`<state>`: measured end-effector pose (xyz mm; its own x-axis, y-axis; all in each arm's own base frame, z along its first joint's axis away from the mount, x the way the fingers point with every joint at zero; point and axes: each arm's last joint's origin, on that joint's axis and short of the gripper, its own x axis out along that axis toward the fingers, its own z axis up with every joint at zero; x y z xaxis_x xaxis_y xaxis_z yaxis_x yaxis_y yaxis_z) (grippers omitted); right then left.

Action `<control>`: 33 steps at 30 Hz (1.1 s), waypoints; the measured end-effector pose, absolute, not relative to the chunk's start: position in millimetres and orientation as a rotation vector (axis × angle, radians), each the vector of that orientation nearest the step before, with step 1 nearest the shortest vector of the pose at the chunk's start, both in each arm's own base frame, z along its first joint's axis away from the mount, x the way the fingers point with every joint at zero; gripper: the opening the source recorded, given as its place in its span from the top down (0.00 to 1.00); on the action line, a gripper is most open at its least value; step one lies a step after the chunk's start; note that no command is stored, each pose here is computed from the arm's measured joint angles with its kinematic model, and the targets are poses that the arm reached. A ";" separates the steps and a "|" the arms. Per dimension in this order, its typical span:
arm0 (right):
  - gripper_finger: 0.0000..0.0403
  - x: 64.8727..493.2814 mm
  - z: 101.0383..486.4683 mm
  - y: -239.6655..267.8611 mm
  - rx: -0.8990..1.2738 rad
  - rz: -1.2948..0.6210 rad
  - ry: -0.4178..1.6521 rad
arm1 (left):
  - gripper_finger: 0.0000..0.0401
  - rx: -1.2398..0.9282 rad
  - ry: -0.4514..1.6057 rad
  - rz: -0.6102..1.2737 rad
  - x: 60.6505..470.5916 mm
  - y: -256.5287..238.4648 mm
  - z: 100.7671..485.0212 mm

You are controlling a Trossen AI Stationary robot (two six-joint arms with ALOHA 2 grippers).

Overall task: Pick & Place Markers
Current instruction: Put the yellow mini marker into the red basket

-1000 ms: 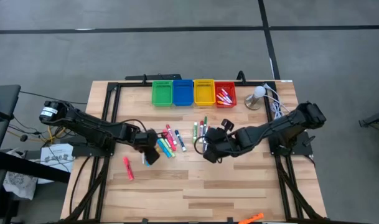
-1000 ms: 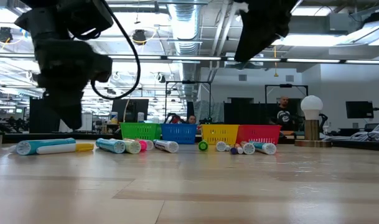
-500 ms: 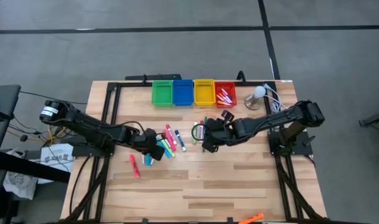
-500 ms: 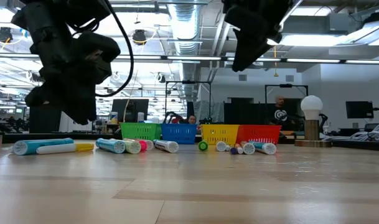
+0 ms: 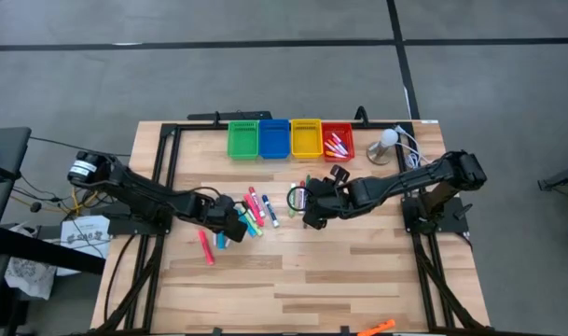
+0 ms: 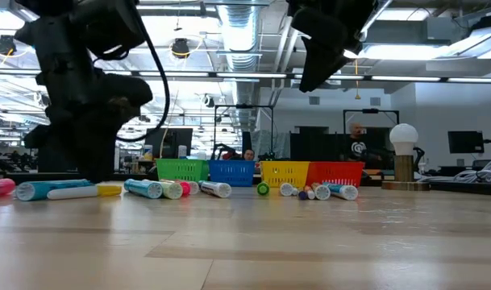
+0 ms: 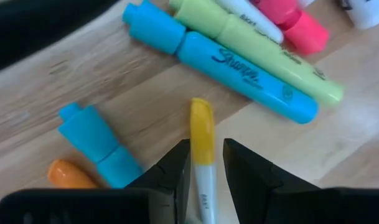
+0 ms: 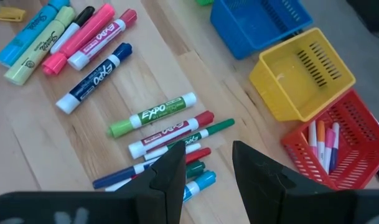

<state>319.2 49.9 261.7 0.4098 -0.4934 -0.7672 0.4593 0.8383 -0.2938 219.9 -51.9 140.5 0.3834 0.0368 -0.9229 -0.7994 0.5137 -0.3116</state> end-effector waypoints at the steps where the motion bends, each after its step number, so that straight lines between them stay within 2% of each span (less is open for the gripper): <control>1: 0.70 319.2 261.7 49.9 -0.041 -0.599 0.980 | 0.76 -0.883 1.047 0.631 220.7 -52.2 139.5; 19: 0.70 319.4 261.7 51.1 -0.039 -0.595 0.975 | 0.77 -0.852 1.087 0.667 227.9 -54.5 119.9; 28: 0.70 321.6 262.6 51.5 -0.026 -0.591 0.952 | 0.90 -0.860 1.075 0.629 229.3 -59.4 120.5; 33: 0.70 321.7 262.7 51.4 -0.026 -0.591 0.952 | 0.86 -0.877 1.055 0.599 231.8 -62.1 121.7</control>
